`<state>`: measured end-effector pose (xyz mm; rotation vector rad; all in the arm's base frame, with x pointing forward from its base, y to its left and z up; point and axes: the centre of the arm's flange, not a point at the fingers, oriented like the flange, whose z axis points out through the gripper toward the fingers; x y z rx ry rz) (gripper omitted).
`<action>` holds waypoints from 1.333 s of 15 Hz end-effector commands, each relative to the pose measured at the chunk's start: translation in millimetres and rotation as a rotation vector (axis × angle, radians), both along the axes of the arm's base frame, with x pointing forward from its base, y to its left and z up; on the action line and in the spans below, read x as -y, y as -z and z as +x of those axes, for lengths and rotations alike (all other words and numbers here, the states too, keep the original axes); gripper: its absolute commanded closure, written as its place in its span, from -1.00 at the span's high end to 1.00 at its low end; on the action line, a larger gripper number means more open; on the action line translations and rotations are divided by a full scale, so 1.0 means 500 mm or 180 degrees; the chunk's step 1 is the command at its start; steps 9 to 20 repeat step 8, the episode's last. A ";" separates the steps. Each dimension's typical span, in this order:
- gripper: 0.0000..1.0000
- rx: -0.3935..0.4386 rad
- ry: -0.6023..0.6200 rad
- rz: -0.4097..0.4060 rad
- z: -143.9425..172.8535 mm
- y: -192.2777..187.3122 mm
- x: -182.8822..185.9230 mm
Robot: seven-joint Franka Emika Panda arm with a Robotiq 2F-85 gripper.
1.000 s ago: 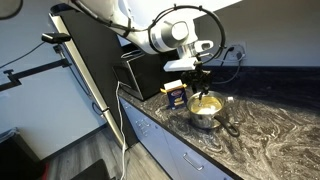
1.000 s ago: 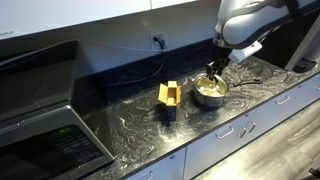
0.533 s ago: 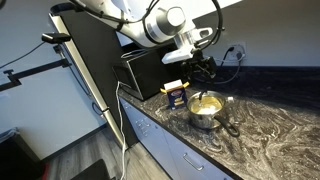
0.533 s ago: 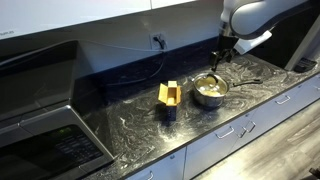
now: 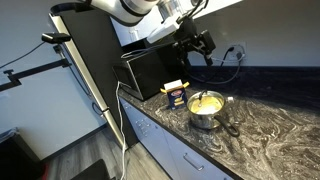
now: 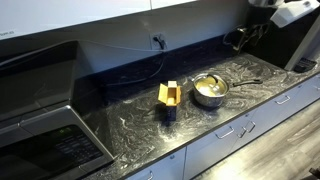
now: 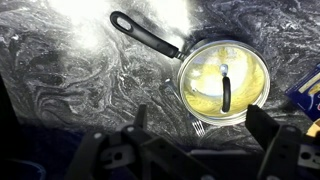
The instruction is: Put the lid on the top of the pot
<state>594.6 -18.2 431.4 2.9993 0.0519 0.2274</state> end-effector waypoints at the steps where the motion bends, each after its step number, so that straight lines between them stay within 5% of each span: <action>1: 1.00 -0.0036 -0.0024 0.0031 -0.065 -0.039 0.018; 20: 1.00 0.0008 0.0048 0.0003 -0.052 -0.038 0.022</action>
